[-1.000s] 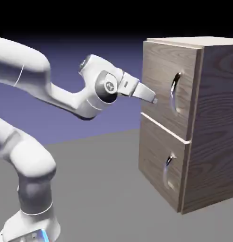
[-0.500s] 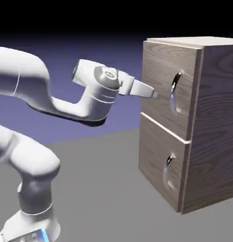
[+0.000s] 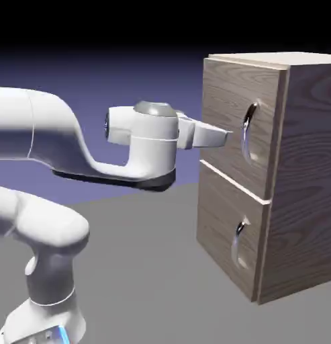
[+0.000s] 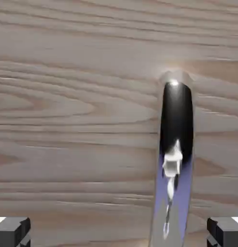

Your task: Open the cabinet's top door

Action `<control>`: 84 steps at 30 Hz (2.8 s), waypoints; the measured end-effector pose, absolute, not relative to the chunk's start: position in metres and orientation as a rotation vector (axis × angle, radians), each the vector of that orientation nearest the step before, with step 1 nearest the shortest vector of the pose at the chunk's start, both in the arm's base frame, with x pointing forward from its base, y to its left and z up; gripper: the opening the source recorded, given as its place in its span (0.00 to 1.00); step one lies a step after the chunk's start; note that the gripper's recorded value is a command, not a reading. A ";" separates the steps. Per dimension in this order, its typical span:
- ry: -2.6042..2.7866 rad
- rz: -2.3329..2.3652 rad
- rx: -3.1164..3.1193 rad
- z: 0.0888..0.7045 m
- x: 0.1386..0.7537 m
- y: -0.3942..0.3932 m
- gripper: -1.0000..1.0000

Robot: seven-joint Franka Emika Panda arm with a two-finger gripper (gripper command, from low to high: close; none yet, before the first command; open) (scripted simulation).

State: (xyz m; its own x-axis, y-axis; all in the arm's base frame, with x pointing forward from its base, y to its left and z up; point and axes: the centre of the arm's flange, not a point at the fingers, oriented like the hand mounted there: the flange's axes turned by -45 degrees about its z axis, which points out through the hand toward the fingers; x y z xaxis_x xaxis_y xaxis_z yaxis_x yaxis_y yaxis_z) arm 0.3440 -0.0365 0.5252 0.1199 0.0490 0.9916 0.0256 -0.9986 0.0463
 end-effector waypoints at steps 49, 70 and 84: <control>-0.588 1.874 1.873 0.506 0.250 0.077 0.00; -0.977 1.516 1.515 0.506 0.213 0.243 0.00; -1.132 1.323 1.323 0.506 0.228 0.328 0.00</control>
State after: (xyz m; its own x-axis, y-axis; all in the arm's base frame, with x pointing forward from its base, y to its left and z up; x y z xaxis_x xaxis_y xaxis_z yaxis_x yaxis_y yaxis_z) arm 0.2282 0.3282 0.5064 -0.0001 -0.0001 1.0000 -0.9879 -0.1548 -0.0001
